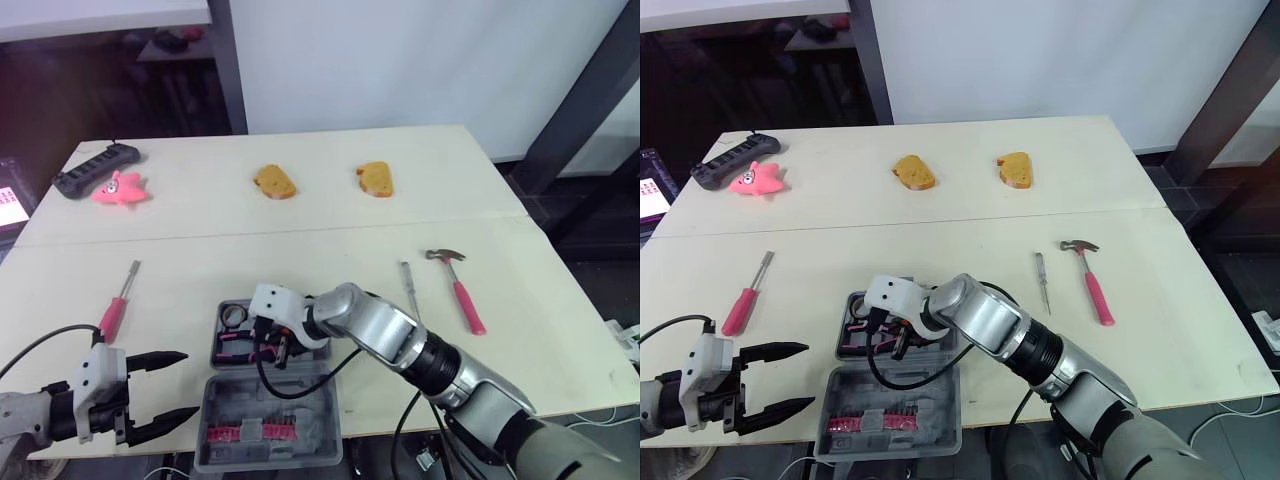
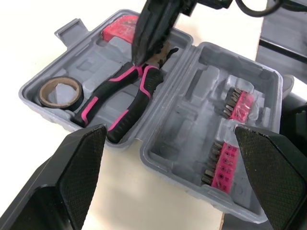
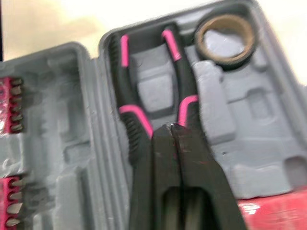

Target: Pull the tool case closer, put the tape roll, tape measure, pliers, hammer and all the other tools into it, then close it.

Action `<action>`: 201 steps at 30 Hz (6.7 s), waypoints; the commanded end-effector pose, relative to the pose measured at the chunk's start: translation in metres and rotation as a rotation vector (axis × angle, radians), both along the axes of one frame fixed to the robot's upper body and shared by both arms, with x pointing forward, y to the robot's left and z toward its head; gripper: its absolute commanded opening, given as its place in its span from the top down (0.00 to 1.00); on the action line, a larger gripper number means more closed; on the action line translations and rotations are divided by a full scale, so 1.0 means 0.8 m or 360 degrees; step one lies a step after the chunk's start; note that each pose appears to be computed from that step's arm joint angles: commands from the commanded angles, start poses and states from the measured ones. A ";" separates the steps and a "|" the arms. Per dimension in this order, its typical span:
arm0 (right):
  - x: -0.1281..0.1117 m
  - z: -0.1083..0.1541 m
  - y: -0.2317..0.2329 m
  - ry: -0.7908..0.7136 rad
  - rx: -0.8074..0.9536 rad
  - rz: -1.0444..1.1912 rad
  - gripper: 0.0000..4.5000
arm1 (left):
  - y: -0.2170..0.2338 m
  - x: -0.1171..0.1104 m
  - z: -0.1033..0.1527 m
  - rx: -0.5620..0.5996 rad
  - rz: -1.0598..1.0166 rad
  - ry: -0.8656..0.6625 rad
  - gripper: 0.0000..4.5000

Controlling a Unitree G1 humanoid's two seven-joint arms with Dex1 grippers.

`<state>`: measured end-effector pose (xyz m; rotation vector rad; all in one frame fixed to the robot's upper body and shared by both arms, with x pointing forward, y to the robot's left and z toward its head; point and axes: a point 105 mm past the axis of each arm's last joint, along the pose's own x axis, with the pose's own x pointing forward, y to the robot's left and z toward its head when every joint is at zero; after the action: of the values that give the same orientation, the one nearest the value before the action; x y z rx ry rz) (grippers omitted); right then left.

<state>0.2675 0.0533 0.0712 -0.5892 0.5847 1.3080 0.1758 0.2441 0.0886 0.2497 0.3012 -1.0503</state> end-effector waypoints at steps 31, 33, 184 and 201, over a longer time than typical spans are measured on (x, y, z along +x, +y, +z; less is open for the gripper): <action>-0.013 -0.117 -0.056 -0.0025 -0.0582 0.0185 0.99 | 0.007 0.010 0.011 0.0035 0.0009 -0.0050 0.00; -0.015 -0.119 -0.057 -0.0015 -0.0581 0.0192 0.99 | 0.008 0.011 0.011 0.0039 0.0010 -0.0052 0.00; -0.007 -0.053 -0.128 0.0001 -0.0022 -0.0508 1.00 | -0.071 0.128 -0.094 0.0188 -0.0032 0.0042 0.98; -0.005 -0.055 -0.131 -0.0004 -0.0036 -0.0524 1.00 | -0.063 0.117 -0.097 0.0198 -0.0001 0.0079 0.98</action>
<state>0.2805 -0.0697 0.0359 -0.5133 0.6393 0.8931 0.2772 0.2031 0.0182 0.3453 0.3904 -0.9879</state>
